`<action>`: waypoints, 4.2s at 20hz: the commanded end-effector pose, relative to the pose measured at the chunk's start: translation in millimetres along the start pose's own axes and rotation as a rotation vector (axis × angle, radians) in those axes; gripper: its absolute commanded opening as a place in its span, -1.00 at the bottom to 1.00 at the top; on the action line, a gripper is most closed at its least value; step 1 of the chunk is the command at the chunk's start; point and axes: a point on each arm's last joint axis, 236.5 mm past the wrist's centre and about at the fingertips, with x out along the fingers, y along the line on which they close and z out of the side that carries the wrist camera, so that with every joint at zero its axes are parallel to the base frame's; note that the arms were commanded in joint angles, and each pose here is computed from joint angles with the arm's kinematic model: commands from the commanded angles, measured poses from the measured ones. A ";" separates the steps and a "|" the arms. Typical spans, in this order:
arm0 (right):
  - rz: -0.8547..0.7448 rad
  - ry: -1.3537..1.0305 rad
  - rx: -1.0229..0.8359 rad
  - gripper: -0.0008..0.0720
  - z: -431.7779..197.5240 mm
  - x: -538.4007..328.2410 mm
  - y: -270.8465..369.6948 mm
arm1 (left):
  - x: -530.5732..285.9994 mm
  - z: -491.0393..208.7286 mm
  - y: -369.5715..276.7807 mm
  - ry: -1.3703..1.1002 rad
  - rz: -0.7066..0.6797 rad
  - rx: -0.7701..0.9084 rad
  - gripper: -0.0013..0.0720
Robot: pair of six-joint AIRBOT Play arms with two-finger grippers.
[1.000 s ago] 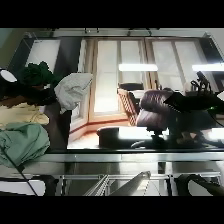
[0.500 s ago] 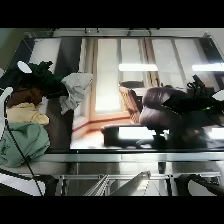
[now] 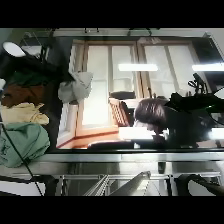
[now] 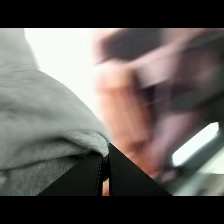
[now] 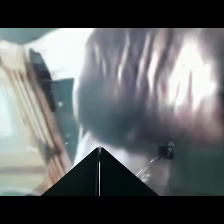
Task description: Fold the shirts.
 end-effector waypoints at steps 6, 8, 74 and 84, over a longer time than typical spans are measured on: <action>0.022 -0.222 -0.226 -0.94 44.7 -88.5 66.7 | -130.7 40.9 -271.4 -0.339 -0.457 0.429 -0.90; -0.024 -0.261 -0.272 -0.94 46.4 -103.6 66.2 | -111.4 35.6 -252.1 -0.285 -0.444 0.367 -0.90; 0.097 -0.366 -0.272 0.69 159.7 -102.8 15.8 | -38.1 -45.5 136.0 0.205 0.555 -0.213 -0.91; 0.179 0.055 -0.080 0.69 8.5 16.0 -9.3 | -41.3 -127.4 164.7 0.462 0.543 -0.313 0.98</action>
